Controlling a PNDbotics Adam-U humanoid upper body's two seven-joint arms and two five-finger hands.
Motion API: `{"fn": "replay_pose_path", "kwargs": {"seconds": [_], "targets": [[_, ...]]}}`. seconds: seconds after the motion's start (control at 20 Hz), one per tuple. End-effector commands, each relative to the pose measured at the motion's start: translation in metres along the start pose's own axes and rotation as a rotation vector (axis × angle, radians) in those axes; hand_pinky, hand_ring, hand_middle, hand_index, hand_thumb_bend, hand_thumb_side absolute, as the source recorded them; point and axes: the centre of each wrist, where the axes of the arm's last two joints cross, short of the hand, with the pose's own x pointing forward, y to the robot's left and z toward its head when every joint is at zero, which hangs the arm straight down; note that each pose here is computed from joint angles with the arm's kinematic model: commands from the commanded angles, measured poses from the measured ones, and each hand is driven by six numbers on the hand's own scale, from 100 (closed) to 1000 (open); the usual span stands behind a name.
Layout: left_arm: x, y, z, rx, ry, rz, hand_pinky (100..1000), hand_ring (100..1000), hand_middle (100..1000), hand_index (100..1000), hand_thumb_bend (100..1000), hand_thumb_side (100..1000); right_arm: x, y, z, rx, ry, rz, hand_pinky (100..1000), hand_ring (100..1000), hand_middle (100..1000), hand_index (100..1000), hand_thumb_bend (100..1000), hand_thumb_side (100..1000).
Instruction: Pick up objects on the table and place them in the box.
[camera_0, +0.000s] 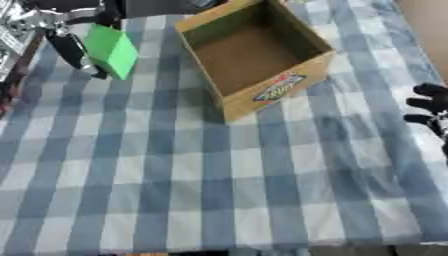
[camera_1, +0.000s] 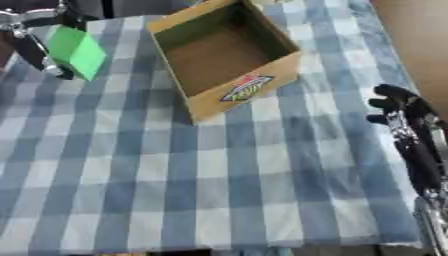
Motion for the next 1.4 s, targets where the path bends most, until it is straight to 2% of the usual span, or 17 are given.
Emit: {"fn": "replay_pose_path", "kwargs": {"seconds": [0.05, 0.35, 0.7, 1.0, 1.4], "targets": [[0.001, 0.026, 0.003, 0.06, -0.016, -0.01, 701, 526, 362, 538, 551, 119, 0.003, -0.004, -0.001, 0.014, -0.012, 0.016, 718, 815, 813, 847, 100, 724], [0.029, 0.052, -0.024, 0.144, -0.129, 0.002, 704, 529, 368, 547, 520, 102, 0.003, 0.001, -0.002, 0.035, -0.014, 0.004, 718, 815, 813, 847, 100, 723], [0.056, 0.06, -0.052, 0.208, -0.214, 0.018, 707, 533, 383, 558, 493, 100, 0.004, 0.005, -0.004, 0.057, -0.02, -0.013, 718, 815, 812, 847, 100, 724], [0.072, 0.046, -0.077, 0.182, -0.237, 0.033, 710, 538, 395, 571, 477, 100, 0.005, 0.009, -0.005, 0.071, -0.024, -0.026, 718, 815, 812, 847, 100, 727], [0.094, 0.014, -0.105, 0.122, -0.248, 0.034, 725, 580, 466, 646, 485, 112, 0.005, 0.013, -0.007, 0.082, -0.029, -0.04, 718, 815, 812, 847, 100, 729]]}}
